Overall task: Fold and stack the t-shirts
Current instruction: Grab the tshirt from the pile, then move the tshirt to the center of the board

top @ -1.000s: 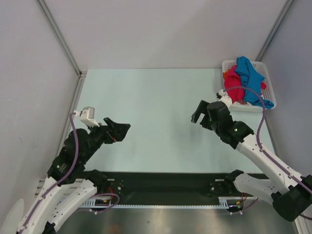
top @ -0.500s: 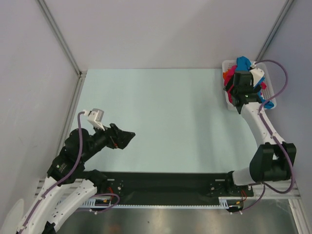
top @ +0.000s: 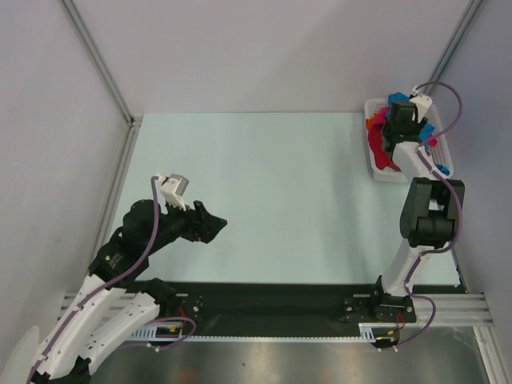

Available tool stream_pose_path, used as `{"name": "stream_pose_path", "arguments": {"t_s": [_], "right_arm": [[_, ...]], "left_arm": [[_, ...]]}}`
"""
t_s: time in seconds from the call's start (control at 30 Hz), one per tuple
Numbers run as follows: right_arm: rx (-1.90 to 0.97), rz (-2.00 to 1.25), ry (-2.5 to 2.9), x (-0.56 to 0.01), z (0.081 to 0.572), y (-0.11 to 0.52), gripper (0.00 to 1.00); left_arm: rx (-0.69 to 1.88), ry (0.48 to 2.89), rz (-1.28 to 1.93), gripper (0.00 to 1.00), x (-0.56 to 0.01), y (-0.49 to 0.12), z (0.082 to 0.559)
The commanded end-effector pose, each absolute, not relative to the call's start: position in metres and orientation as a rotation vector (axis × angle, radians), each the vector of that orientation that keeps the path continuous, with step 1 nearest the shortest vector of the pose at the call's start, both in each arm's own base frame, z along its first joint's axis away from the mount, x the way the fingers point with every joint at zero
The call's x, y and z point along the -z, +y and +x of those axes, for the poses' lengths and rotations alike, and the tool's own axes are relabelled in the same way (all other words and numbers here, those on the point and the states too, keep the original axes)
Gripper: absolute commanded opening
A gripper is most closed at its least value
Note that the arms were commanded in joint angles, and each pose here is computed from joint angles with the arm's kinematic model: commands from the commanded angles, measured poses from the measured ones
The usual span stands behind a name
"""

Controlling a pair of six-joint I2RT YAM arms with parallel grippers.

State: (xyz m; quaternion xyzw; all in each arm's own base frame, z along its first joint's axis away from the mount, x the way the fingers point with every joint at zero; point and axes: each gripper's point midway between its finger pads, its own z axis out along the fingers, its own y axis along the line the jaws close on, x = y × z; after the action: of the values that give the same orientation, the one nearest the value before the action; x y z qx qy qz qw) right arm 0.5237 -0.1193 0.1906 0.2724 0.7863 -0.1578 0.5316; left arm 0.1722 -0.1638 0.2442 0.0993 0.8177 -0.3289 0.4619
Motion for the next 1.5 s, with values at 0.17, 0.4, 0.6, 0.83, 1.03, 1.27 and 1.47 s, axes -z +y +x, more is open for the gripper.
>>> {"name": "stream_pose_path", "arguments": {"t_s": [0.17, 0.4, 0.6, 0.83, 1.03, 1.27, 1.47], "right_arm": [[0.467, 0.717, 1.744, -0.217, 0.539, -0.163, 0.38], [0.447, 0.711, 1.678, -0.25, 0.541, -0.165, 0.0], [0.478, 0.689, 1.487, -0.353, 0.544, -0.175, 0.0], [0.106, 0.579, 1.1, -0.563, 0.503, -0.122, 0.0], [-0.283, 0.346, 1.116, -0.623, 0.445, 0.013, 0.0], [-0.651, 0.137, 1.488, -0.467, 0.354, 0.162, 0.09], [-0.906, -0.105, 1.994, -0.249, 0.252, 0.232, 0.68]], "left_arm": [[0.818, 1.999, 0.293, 0.79, -0.246, -0.176, 0.183], [0.836, 2.013, 0.293, 0.77, -0.243, -0.181, 0.186], [0.838, 1.99, 0.283, 0.76, -0.25, -0.18, 0.186], [0.817, 1.978, 0.265, 0.75, -0.259, -0.175, 0.186], [0.789, 1.915, 0.211, 0.74, -0.29, -0.164, 0.188], [0.757, 1.869, 0.109, 0.81, -0.321, -0.143, 0.179], [0.715, 1.866, -0.005, 0.93, -0.327, -0.12, 0.169]]}}
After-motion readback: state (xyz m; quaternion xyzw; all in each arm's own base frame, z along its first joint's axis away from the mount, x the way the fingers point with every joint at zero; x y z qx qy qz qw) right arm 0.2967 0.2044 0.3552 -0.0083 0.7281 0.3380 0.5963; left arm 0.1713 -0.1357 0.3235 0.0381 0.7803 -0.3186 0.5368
